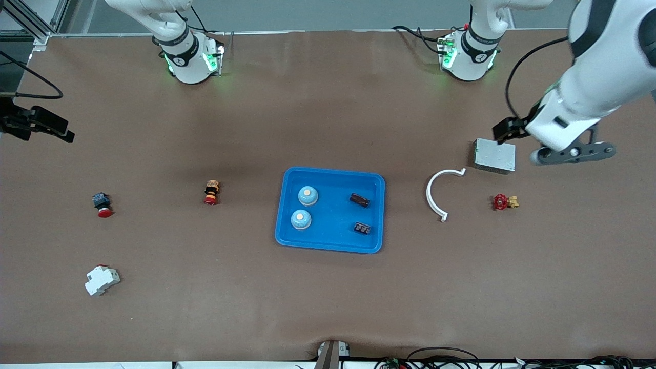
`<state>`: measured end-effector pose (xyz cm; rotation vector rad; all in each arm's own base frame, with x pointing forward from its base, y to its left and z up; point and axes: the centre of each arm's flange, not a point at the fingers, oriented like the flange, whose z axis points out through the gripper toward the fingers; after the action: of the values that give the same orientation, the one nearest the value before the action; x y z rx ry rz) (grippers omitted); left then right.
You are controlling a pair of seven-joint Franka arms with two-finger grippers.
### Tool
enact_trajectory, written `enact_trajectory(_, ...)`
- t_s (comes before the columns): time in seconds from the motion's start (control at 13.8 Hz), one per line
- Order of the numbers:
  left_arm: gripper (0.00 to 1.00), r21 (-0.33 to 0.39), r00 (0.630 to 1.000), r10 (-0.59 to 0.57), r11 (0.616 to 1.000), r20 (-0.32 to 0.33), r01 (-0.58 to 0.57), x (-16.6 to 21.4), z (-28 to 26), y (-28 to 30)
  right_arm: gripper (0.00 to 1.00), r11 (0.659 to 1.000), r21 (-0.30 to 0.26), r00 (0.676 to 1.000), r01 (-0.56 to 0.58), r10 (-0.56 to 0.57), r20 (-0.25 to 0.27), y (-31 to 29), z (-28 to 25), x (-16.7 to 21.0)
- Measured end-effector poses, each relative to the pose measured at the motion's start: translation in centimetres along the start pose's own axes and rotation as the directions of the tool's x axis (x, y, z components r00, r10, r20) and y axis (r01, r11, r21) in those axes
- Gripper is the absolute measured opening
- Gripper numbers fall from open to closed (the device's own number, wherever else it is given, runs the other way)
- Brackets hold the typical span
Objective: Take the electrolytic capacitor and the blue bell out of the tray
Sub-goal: 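Move the left gripper toward the brown capacitor while the right gripper approaches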
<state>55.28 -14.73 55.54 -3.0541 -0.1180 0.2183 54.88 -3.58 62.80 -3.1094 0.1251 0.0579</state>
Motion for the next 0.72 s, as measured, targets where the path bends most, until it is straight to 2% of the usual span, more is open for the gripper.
enact_trajectory(0.29,1.00,0.004,0.997,-0.074,0.997,0.016,0.074,0.4,3.6,5.6,1.00,1.000,0.000,1.000,0.000,0.000,0.000,0.0,0.0,0.0)
enact_trajectory(0.72,1.00,0.001,0.982,-0.189,0.982,0.010,0.189,-0.8,8.4,9.6,1.00,1.000,0.000,1.000,0.004,-0.004,0.008,-0.2,0.4,0.3)
